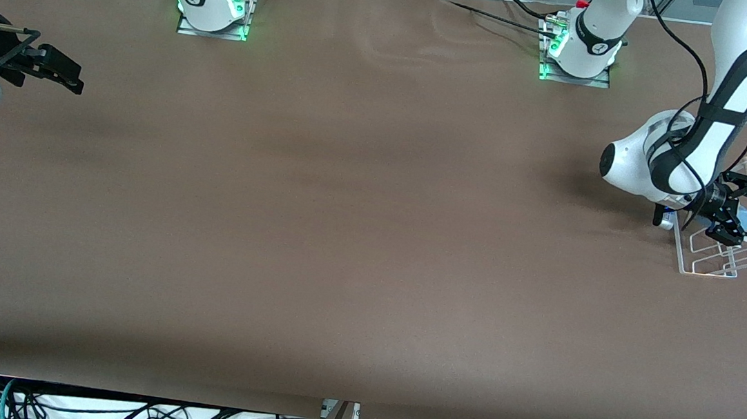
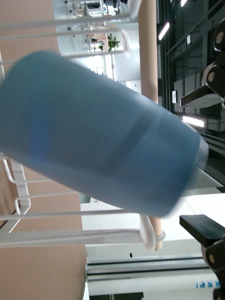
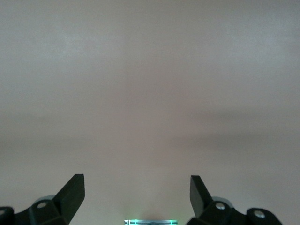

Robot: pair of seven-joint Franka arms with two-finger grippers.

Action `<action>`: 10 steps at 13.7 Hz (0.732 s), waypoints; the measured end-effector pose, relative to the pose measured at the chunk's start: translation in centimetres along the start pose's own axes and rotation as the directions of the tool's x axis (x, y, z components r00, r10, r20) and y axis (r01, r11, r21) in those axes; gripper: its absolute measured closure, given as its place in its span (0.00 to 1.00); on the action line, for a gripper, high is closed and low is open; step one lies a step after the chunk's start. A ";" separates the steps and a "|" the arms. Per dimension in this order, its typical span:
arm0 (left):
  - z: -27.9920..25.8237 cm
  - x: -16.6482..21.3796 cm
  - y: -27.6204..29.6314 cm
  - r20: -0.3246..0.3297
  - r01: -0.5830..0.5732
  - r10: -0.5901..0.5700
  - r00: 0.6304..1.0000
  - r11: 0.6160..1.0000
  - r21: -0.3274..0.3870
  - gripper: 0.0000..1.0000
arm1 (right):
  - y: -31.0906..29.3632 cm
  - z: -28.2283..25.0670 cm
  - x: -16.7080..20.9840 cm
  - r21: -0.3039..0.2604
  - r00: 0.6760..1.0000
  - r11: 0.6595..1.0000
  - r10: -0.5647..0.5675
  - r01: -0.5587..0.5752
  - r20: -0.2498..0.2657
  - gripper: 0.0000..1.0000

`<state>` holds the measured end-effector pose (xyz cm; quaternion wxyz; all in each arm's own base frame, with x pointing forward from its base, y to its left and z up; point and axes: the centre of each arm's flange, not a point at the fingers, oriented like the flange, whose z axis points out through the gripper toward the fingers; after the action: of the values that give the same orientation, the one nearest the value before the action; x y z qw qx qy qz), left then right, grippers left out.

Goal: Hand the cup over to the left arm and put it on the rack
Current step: 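Open the left gripper and lift away from the hung cup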

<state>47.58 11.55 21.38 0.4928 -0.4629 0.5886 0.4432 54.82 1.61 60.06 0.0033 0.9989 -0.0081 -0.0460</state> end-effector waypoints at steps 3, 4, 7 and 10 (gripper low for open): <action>-0.8 -1.0 -0.3 -0.033 0.049 -0.051 0.998 0.997 -0.052 0.00 | 0.0 0.0 0.0 0.000 1.000 1.000 0.000 0.000 0.000 0.00; -1.4 -1.9 -0.7 -0.058 0.088 -0.094 0.994 0.992 -0.095 0.00 | 0.0 0.0 0.0 0.000 1.000 1.000 0.000 0.000 0.000 0.00; -3.6 -7.3 -2.9 -0.112 0.247 -0.285 0.952 0.930 -0.271 0.00 | 0.0 0.0 0.0 0.000 1.000 1.000 0.000 0.000 0.000 0.00; -5.2 -14.2 -5.6 -0.147 0.380 -0.492 0.858 0.801 -0.462 0.00 | -0.1 0.0 0.0 0.002 1.000 1.000 -0.001 0.001 0.000 0.00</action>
<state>53.41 7.03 35.75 0.3901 -0.7350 0.4155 0.3673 54.83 1.70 60.07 0.0023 0.9989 -0.0075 -0.0458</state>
